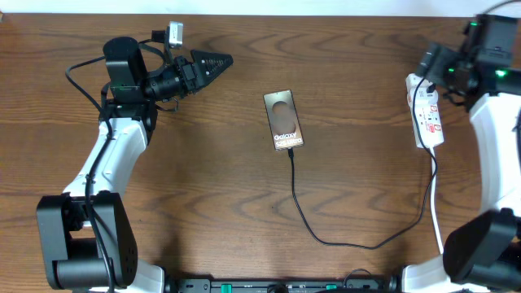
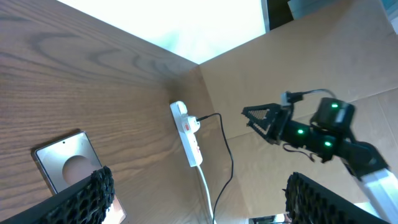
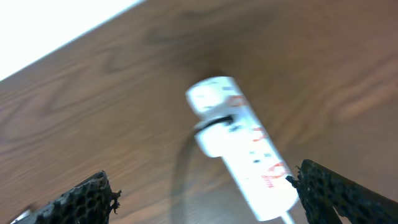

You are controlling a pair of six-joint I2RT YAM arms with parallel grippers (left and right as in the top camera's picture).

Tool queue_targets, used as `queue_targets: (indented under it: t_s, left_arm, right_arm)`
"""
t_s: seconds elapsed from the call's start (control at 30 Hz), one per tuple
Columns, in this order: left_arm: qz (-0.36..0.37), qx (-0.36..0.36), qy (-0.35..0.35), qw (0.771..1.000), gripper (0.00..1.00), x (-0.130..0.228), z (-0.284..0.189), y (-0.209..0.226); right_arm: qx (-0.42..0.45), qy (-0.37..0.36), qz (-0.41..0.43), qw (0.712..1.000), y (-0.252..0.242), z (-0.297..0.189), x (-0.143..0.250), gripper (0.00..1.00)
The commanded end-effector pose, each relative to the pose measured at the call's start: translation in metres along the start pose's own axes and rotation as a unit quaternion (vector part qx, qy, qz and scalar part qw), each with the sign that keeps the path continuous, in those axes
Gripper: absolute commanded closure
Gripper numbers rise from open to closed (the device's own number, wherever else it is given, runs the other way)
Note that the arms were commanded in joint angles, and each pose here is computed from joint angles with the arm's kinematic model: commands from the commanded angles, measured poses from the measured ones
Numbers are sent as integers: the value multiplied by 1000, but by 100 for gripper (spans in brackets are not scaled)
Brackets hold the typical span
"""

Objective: Plug charger to phone and switch on socket
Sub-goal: 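Move the right gripper over the white power strip's switch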

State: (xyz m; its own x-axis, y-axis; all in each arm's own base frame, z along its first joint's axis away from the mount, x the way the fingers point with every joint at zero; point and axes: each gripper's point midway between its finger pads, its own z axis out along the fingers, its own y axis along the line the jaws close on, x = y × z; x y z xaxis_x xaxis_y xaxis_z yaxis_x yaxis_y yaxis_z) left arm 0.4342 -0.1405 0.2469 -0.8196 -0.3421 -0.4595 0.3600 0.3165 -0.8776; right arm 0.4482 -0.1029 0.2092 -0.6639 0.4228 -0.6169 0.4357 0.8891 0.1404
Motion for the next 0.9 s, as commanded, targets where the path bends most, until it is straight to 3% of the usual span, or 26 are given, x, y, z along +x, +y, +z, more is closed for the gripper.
queue_targets:
  t_s: [0.0, 0.23, 0.6, 0.87]
  left_arm:
    - [11, 3, -4, 1000, 11, -4, -2, -7]
    - [11, 3, -4, 1000, 10, -4, -2, -7]
    - [11, 3, -4, 1000, 11, -4, -2, -7]
    - [11, 3, -4, 1000, 10, -4, -2, -7]
  right_arm:
    - [43, 19, 26, 999, -43, 20, 3, 7]
    - [82, 82, 59, 991, -89, 58, 30, 1]
    - [99, 196, 60, 974, -104, 115, 94, 1]
    - [96, 194, 58, 974, -109, 133, 97, 1]
